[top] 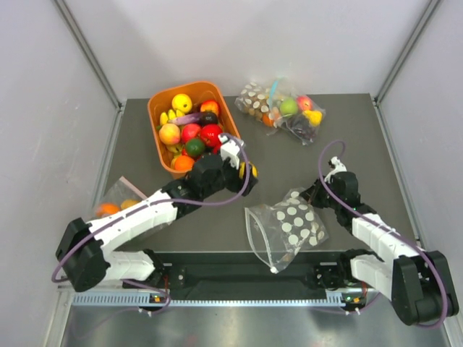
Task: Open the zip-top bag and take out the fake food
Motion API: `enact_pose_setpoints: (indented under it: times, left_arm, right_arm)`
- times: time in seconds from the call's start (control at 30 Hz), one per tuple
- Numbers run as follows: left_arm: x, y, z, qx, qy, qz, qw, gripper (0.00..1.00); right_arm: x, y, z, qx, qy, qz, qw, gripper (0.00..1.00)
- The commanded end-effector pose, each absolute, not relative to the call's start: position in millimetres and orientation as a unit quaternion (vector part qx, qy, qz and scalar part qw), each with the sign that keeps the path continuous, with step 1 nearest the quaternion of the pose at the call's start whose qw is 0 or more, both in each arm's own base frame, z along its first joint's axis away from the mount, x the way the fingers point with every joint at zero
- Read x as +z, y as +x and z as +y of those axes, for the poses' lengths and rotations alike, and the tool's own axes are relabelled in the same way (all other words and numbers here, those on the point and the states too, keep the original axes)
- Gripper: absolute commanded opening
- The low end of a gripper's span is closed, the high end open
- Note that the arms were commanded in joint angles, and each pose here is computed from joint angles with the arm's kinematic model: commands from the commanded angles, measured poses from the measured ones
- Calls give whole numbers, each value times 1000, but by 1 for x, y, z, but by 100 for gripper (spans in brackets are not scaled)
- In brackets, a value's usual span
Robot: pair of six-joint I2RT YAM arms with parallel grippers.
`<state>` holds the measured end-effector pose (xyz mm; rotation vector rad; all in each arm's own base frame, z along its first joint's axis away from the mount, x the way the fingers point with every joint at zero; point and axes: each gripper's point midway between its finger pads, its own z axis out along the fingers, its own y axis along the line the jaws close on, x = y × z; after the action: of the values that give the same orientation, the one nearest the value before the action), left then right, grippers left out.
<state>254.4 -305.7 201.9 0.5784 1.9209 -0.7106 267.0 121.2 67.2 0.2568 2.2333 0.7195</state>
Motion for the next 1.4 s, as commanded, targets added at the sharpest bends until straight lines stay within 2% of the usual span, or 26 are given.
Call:
enact_pose_setpoints:
  times: [0.0,0.2,0.4,0.53,0.57,0.7,1.03,1.17,1.23,1.3,1.33,1.37]
  left_arm:
    - [266,295,-315,-296,215,746,557,46]
    - [336,337,-298,-257,192,713,623,47]
    - [348,424,-235,-167,111,747,634,48]
    - [337,489,-182,-124,34,760,637,49]
    - [347,499,-176,-118,24,752,648,49]
    - [317,548,-160,-77,4,766,638,50]
    - [282,618,-120,-47,-58,764,641,53]
    - [281,636,-123,-42,-49,761,645,59]
    - [269,643,-124,-40,-41,768,638,67]
    - [265,647,-133,-55,-24,772,633,71]
    - [262,647,-136,-60,-22,774,630,76]
    - [262,646,-137,-63,-21,775,629,86]
  right_arm:
    - [73,265,120,290,99,867,393,0]
    - [74,260,119,290,95,866,397,0]
    - [75,256,123,302,90,863,395,0]
    - [78,254,122,301,86,862,398,0]
    - [78,252,122,303,84,863,395,0]
    - [85,249,123,307,82,860,399,0]
    - [96,233,117,298,81,859,409,0]
    - [97,233,115,295,85,857,414,0]
    - [98,234,115,295,85,857,414,0]
    - [98,234,116,297,86,857,413,0]
    - [99,235,115,295,86,857,414,0]
    - [99,236,115,295,87,856,415,0]
